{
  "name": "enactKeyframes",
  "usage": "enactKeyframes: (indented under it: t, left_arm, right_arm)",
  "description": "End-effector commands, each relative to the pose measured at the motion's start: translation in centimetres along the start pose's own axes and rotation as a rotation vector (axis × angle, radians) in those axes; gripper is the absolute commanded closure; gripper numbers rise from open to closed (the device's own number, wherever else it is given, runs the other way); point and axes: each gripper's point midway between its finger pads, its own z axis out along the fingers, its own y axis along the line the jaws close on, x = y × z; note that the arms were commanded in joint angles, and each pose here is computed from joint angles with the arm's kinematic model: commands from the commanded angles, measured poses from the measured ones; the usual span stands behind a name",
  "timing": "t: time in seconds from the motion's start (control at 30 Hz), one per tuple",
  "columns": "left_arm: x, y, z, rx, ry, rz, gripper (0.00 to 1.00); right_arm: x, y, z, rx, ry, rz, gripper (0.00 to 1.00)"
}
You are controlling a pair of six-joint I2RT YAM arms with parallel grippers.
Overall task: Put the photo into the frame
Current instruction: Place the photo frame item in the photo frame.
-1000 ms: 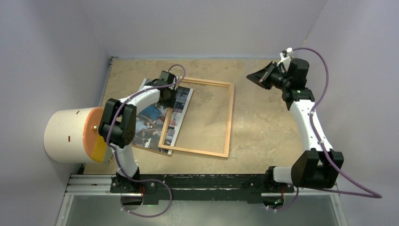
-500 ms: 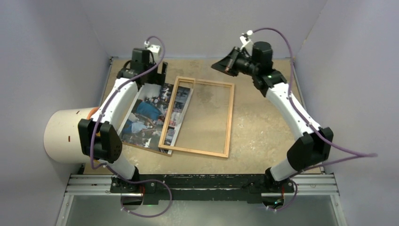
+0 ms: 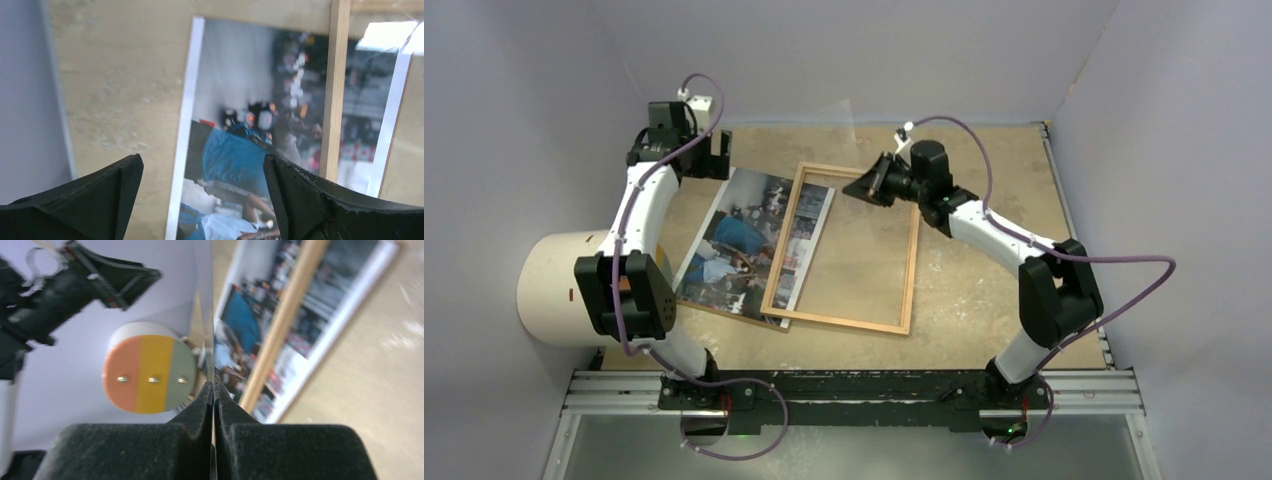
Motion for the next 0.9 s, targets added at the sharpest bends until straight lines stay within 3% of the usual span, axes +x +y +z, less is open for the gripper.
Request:
enactKeyframes:
  t: [0.0,0.37,0.87]
  left_arm:
    - [4.2,-1.7,2.3,0.073,0.095,0.061,0.02]
    - [7.9,-5.2,4.1,0.084,0.177,0.192,0.02]
    - [9.5,-6.5,5.6,0.112,0.221,0.228,0.01]
  right_arm:
    - [0.2,-4.9,0.4,0.073,-0.112,-0.016,1.00]
    - [2.8,-13.1,-0.6,0.258,-0.200,0.067,1.00]
    - [2.1,-15.6,-2.8,0.327,-0.328,0.085,1.00]
